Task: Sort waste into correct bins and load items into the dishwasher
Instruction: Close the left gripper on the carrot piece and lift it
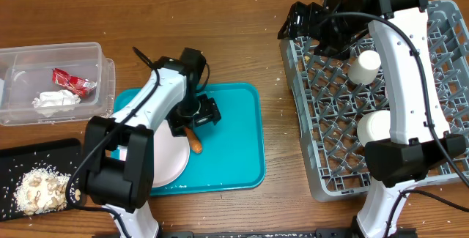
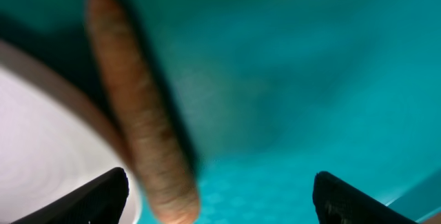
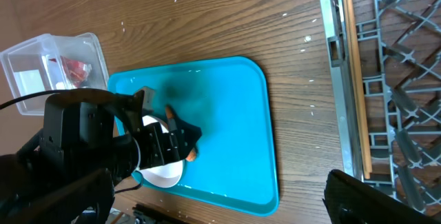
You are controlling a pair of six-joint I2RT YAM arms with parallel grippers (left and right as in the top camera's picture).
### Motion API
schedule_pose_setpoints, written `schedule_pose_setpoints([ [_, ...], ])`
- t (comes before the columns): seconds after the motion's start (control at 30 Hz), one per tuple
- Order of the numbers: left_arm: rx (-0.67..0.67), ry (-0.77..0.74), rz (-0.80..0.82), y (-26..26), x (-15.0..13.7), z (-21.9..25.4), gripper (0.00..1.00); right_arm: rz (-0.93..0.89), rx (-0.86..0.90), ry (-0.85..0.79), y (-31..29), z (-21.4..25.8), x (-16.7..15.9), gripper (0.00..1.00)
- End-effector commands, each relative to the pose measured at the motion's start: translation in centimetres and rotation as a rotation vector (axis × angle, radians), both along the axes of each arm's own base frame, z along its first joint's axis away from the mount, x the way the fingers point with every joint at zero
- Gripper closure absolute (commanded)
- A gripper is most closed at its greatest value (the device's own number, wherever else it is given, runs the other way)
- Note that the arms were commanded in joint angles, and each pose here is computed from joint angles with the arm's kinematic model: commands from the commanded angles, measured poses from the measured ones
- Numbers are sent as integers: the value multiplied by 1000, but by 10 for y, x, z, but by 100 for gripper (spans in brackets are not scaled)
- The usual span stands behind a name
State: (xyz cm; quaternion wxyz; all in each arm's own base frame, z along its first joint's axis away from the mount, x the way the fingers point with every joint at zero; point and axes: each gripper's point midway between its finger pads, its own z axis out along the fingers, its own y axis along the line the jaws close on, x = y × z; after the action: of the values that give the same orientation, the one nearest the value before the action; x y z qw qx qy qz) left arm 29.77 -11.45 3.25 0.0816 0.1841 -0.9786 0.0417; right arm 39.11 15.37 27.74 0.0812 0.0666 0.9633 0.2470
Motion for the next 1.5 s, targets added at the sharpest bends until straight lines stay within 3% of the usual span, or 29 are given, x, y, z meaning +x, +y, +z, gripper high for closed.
schedule_pose_setpoints([
  [0.0,-38,-53,-17,-17,11,4,13,-6,-7,-43,-4,13,-2,0],
  [0.23,-34,-54,11,-17,13,3,14,-6,-10,-44,-5,13,-2,0],
  [0.6,81,-42,54,3,8,2,13,-4,-10,-46,-5,13,-2,0],
  [1.47,78,-45,80,3,5,-11,14,-4,-10,-45,-5,13,-2,0],
])
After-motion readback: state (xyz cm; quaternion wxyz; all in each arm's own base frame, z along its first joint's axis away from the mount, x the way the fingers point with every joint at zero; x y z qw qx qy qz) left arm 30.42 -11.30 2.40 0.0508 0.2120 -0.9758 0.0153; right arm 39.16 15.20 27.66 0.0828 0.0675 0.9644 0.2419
